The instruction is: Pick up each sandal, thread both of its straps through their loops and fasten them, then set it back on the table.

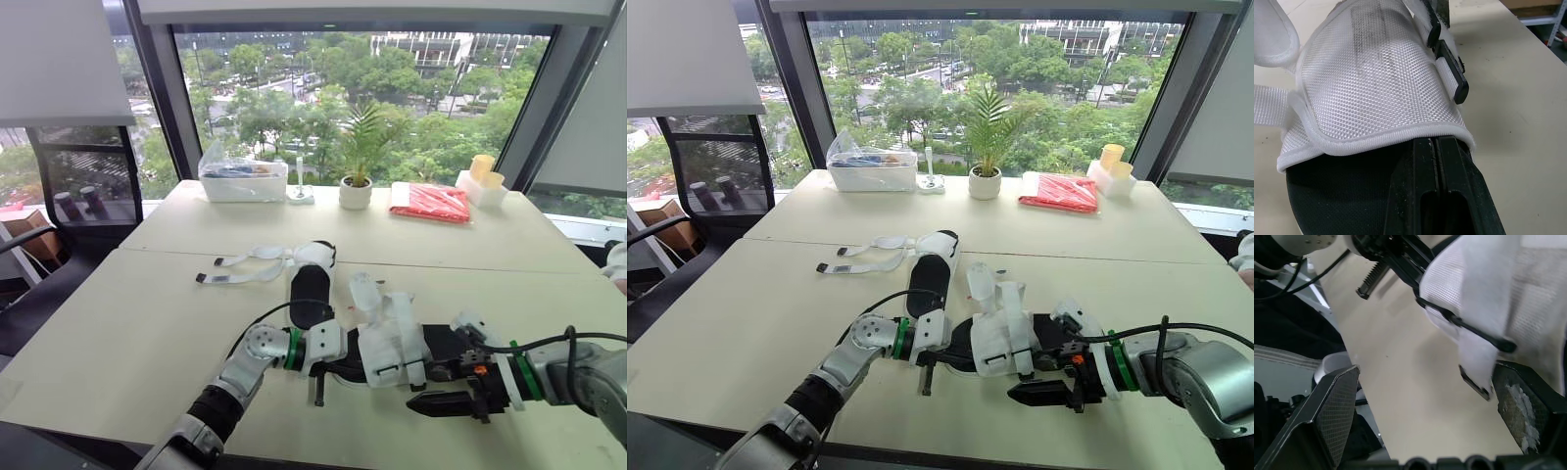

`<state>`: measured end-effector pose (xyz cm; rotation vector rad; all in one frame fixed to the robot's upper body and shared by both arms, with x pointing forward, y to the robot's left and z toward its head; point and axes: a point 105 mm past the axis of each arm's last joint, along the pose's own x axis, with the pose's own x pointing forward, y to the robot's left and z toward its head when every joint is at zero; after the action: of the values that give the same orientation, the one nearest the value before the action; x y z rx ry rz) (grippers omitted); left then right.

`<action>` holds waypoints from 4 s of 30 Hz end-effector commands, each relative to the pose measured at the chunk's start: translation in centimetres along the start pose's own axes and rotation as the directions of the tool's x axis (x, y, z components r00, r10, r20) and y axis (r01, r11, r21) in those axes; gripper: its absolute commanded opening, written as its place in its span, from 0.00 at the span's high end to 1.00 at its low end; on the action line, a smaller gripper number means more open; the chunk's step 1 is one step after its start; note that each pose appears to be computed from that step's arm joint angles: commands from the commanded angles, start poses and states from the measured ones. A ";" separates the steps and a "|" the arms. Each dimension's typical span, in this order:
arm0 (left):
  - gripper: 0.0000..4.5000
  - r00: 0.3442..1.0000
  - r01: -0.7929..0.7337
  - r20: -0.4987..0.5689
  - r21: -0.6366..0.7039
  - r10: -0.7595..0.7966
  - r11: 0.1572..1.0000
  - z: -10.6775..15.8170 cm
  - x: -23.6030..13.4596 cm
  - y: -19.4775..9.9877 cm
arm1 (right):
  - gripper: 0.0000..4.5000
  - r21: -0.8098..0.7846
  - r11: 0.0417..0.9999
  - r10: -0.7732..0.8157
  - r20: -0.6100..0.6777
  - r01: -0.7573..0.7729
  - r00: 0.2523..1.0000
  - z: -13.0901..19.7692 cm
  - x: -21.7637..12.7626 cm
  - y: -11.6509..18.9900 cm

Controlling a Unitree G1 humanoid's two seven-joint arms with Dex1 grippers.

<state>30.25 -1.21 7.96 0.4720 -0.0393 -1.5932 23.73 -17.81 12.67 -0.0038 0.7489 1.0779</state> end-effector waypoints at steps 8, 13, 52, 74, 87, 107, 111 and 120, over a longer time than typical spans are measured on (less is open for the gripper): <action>1.00 0.994 0.066 -0.080 -0.053 -0.070 0.996 -2.3 0.6 -1.9 | 0.99 -0.009 0.999 0.040 -0.018 -0.040 0.999 -0.2 1.4 0.4; 1.00 0.994 0.065 -0.079 -0.058 -0.070 0.996 -2.4 0.7 -2.1 | 0.99 0.018 0.999 0.051 -0.087 -0.049 0.995 -1.9 1.8 0.6; 1.00 0.936 0.270 -0.247 0.054 -0.249 0.961 -6.1 1.0 -4.9 | 0.99 -0.220 0.975 -0.024 0.062 0.037 0.998 9.1 -3.5 0.4; 1.00 0.941 0.257 -0.237 0.042 -0.240 0.966 -6.4 0.9 -5.5 | 0.59 -0.134 0.966 -0.232 -0.068 0.222 0.970 4.1 -0.9 -8.5; 1.00 0.946 0.243 -0.230 0.036 -0.229 0.969 -6.2 1.0 -5.2 | 0.01 -0.189 0.848 -0.513 -0.062 0.494 0.856 2.4 -0.4 -13.6; 1.00 0.949 0.233 -0.224 0.027 -0.221 0.972 -6.4 1.1 -5.3 | 0.01 -0.008 0.808 -0.580 0.154 0.588 0.800 8.0 -4.6 -11.2; 1.00 0.949 0.231 -0.225 0.024 -0.220 0.973 -6.5 1.1 -5.3 | 0.01 0.101 0.882 -0.471 0.156 0.461 0.868 7.7 -3.3 -9.0; 1.00 0.948 0.230 -0.232 0.033 -0.216 0.973 -6.5 1.0 -5.0 | 0.01 0.229 0.936 -0.313 0.195 0.267 0.930 7.7 -0.2 -6.9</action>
<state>29.74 -1.98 6.61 0.6702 -0.1509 -1.6581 33.30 -19.30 15.25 0.1667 0.6632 0.6748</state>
